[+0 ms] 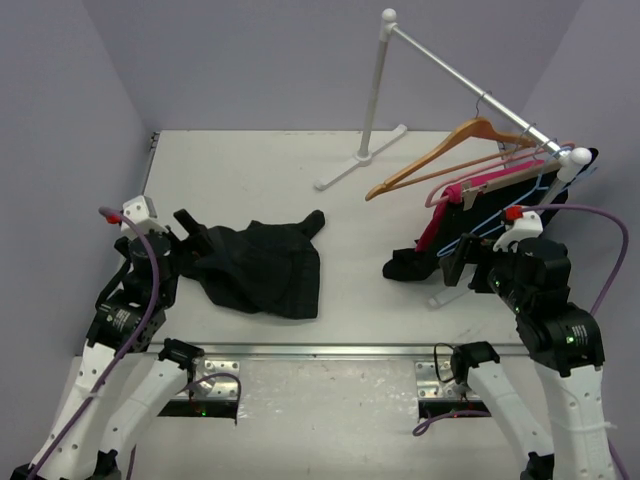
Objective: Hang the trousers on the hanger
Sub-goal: Flatten out the trousers at the center of the board.
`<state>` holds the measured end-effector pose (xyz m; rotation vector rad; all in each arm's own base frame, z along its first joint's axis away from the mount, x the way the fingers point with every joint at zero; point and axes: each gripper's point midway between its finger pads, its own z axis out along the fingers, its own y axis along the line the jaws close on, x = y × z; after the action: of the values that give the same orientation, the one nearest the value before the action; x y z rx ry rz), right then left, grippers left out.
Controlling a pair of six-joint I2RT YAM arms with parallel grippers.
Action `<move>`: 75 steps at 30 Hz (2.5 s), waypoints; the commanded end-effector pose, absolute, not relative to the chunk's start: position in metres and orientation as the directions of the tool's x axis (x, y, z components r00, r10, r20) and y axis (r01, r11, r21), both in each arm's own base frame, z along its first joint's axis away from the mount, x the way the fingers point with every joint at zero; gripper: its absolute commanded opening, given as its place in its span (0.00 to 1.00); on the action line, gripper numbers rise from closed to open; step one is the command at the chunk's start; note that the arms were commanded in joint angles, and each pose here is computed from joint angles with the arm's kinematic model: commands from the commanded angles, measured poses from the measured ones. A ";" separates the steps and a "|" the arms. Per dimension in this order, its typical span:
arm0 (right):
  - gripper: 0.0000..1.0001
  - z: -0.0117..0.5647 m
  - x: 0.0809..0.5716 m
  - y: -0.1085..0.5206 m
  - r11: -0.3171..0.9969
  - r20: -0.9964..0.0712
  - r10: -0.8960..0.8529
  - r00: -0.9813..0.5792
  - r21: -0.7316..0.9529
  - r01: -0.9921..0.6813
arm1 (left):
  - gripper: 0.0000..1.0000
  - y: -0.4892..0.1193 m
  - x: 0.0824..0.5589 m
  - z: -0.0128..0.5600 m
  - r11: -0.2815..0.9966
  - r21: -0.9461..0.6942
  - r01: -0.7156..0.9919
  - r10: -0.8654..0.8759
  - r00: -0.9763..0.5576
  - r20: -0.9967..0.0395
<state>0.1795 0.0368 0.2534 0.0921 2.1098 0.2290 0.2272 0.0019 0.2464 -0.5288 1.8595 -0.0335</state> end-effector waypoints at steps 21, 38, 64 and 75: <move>0.99 0.221 0.172 0.069 0.942 -0.810 0.128 -0.572 0.279 -0.184 | 0.99 -0.200 0.256 0.039 0.969 0.233 -0.083 0.069 -0.815 -0.576; 0.99 0.217 0.174 0.082 0.919 -0.808 0.112 -0.578 0.306 -0.250 | 0.00 -0.140 0.258 0.073 0.851 0.460 -0.252 0.141 -0.735 -0.663; 0.99 0.236 0.186 0.110 0.844 -0.802 0.164 -0.574 0.415 -0.339 | 0.00 -0.165 0.327 0.378 0.825 -0.563 0.044 -0.531 -0.280 -0.800; 0.99 0.249 0.191 0.152 0.680 -0.780 0.130 -0.612 0.520 -0.518 | 0.03 -0.042 0.351 0.228 0.346 -0.922 -0.174 -0.887 -0.380 -0.262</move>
<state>0.1876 0.1348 0.2276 -0.2039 2.1363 0.8438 0.3476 -0.0052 0.2554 -0.9316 1.7651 -0.5225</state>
